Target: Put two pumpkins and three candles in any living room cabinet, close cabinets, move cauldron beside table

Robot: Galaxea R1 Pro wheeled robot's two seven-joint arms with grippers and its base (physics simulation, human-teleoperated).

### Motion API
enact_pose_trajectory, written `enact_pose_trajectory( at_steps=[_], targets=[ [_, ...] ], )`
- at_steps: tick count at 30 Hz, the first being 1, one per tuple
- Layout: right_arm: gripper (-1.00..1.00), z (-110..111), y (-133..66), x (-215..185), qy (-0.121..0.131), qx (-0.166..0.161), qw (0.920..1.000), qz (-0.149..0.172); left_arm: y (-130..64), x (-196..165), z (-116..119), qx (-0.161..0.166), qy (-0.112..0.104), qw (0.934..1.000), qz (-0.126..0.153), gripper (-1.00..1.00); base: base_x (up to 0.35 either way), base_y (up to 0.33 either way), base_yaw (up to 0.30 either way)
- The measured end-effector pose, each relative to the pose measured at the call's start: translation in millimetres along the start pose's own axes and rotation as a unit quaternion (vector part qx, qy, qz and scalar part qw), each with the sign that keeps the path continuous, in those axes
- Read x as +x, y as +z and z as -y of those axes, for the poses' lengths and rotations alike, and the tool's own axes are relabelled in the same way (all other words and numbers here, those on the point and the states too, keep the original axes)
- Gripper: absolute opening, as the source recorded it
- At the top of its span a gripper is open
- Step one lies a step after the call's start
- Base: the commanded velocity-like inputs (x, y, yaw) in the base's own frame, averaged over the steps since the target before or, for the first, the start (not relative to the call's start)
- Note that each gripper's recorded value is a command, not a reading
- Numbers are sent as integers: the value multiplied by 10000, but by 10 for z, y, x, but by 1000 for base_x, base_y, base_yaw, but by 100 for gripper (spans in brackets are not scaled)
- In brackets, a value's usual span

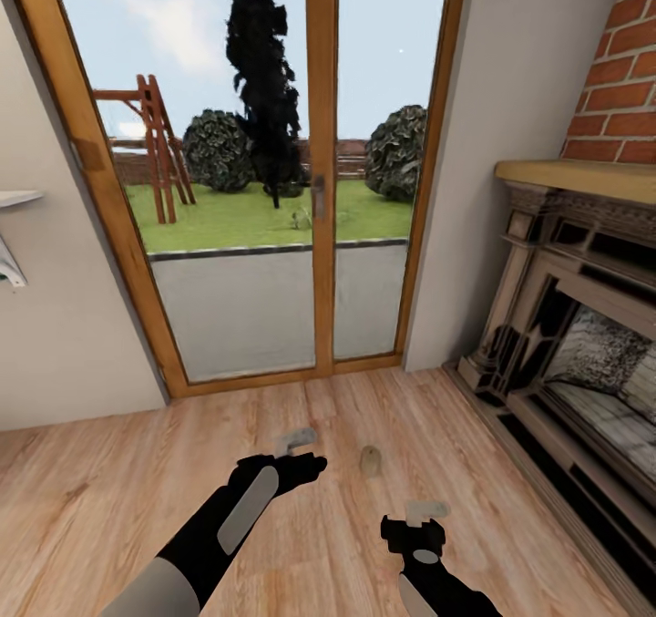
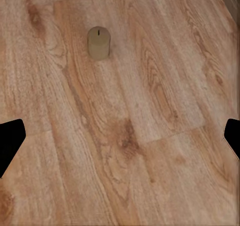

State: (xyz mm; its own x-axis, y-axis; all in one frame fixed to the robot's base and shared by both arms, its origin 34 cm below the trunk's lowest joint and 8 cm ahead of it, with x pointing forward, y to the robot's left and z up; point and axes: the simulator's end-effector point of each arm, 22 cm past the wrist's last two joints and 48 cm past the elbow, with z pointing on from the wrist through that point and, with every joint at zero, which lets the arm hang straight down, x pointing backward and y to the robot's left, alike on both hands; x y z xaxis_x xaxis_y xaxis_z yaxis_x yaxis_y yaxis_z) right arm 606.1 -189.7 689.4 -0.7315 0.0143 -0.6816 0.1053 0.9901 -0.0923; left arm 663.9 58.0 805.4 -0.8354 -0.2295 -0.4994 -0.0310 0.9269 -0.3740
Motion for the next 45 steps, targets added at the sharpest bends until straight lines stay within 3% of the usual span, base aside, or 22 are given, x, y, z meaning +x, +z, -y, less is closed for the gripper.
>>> enact_pose_trajectory(
  at_steps=[17,32,45],
  targets=[
    [100,1,-2,-5,-5,-1,10000,11,4,12,-15,-15,-15,10000,-16,100,146,-17,2],
    [100,-6,-4,-1,-2,-3,10000,3,10,28,-27,-29,-9,10000,-34,100,302,4,260],
    [100,-9,2,5,0,-7,10000,-6,15,23,-23,-24,-12,10000,-30,100,30,0,193]
  ],
)
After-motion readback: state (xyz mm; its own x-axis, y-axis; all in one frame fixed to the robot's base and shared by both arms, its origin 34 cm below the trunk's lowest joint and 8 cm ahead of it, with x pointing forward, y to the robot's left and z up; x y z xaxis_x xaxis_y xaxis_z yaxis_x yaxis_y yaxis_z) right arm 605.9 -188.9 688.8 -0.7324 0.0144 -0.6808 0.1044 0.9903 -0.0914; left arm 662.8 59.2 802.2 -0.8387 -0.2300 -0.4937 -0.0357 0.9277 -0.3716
